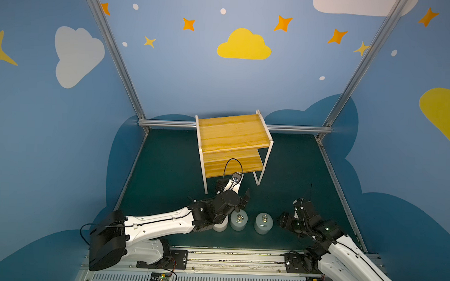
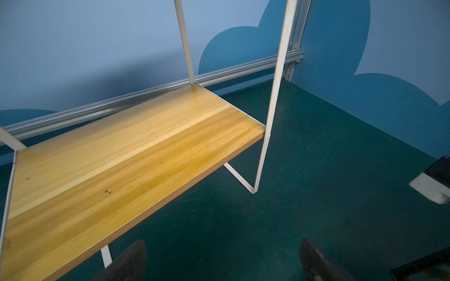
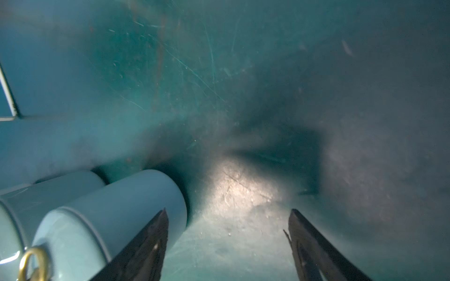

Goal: Remove the tea canisters from the shelf
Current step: Move the tea canister to the center of the board.

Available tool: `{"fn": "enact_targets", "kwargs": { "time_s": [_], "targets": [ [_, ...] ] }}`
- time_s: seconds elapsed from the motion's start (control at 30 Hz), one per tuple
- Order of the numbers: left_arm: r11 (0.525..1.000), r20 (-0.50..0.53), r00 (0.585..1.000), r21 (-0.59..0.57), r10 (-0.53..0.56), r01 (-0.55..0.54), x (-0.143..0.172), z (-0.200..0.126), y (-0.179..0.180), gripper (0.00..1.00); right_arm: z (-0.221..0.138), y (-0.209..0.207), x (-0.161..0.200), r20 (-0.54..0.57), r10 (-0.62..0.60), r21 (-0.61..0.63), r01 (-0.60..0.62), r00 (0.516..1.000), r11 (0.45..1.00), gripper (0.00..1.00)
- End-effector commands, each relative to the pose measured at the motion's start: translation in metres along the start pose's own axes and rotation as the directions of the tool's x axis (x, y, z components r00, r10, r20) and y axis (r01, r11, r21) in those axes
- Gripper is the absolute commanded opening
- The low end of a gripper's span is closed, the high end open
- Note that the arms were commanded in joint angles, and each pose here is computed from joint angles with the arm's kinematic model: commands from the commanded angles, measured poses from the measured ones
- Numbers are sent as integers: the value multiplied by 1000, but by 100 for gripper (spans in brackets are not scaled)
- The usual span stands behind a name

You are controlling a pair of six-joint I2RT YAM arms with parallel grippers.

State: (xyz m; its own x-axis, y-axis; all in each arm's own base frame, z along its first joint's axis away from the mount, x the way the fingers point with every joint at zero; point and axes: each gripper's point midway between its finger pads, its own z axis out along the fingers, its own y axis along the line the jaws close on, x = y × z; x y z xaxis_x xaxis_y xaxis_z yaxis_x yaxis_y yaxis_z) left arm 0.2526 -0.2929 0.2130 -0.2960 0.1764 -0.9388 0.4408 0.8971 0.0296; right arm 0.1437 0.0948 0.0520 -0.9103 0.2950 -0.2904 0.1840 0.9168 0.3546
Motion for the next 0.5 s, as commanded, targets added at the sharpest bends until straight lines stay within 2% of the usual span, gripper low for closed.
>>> {"fn": "enact_targets", "kwargs": {
  "time_s": [0.0,0.47],
  "targets": [
    [1000,17,1000,-11,6,-5,-3,-2,8,99,-11,-1,2,-16,28,31,-27,999,999,79],
    [1000,15,1000,-26,-14,14,0,0,20,99,-3,16,23,-103,25,-16,-27,994,1000,78]
  ]
}}
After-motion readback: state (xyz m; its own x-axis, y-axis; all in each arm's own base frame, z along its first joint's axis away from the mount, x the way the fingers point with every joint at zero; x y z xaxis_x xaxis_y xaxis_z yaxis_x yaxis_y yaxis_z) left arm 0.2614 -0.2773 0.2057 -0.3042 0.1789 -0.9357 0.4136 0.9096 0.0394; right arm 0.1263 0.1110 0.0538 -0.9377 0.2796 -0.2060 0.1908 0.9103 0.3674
